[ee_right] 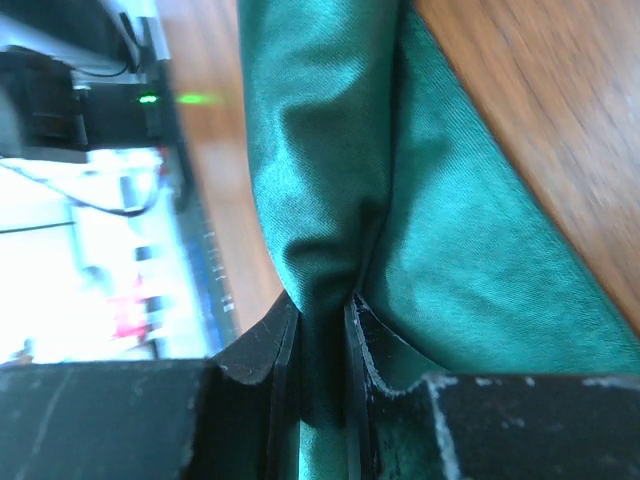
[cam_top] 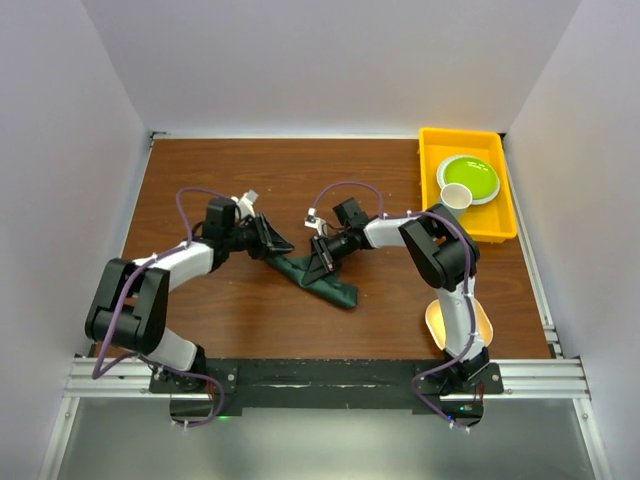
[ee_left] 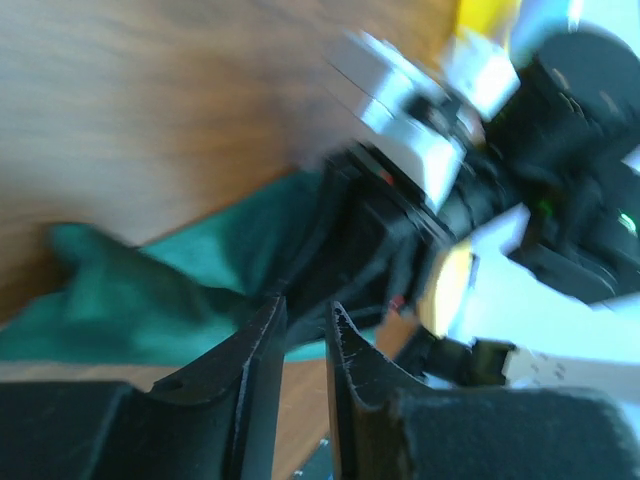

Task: Fold the napkin, place the utensils inside, and roll it up
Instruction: Roll the napkin with the utensil

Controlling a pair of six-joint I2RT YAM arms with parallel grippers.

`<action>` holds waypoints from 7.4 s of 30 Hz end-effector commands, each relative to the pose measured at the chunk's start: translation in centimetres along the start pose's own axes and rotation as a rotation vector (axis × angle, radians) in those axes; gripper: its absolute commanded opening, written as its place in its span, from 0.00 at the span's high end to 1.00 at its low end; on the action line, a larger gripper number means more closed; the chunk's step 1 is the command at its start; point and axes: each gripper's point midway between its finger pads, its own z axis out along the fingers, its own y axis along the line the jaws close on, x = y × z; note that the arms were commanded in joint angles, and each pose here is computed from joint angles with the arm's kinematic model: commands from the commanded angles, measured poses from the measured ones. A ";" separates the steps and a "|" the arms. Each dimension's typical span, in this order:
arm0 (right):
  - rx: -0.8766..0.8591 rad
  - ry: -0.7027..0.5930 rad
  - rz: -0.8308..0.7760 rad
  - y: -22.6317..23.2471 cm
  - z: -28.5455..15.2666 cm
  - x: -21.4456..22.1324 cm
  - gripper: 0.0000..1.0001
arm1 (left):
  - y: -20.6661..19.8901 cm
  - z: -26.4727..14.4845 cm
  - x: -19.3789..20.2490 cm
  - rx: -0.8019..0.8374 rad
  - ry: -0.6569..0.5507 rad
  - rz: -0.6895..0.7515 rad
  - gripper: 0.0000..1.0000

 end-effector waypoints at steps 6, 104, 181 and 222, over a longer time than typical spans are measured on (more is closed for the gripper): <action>0.017 0.001 0.222 -3.2 -0.5 0.8 0.94 | -2.8 2.3 1.4 0.213 -0.023 -0.026 0.80; 0.209 0.043 -0.131 1.3 -2.6 -2.2 0.87 | -0.5 0.5 -4.3 -0.018 -0.032 0.012 0.69; 1.048 0.055 -0.589 -0.9 -4.3 -4.2 0.21 | 2.9 6.6 2.1 -0.099 0.229 -0.182 0.80; -0.032 0.010 0.249 -3.4 -1.8 -1.7 0.92 | -3.0 6.2 -2.1 0.099 0.062 -0.041 0.71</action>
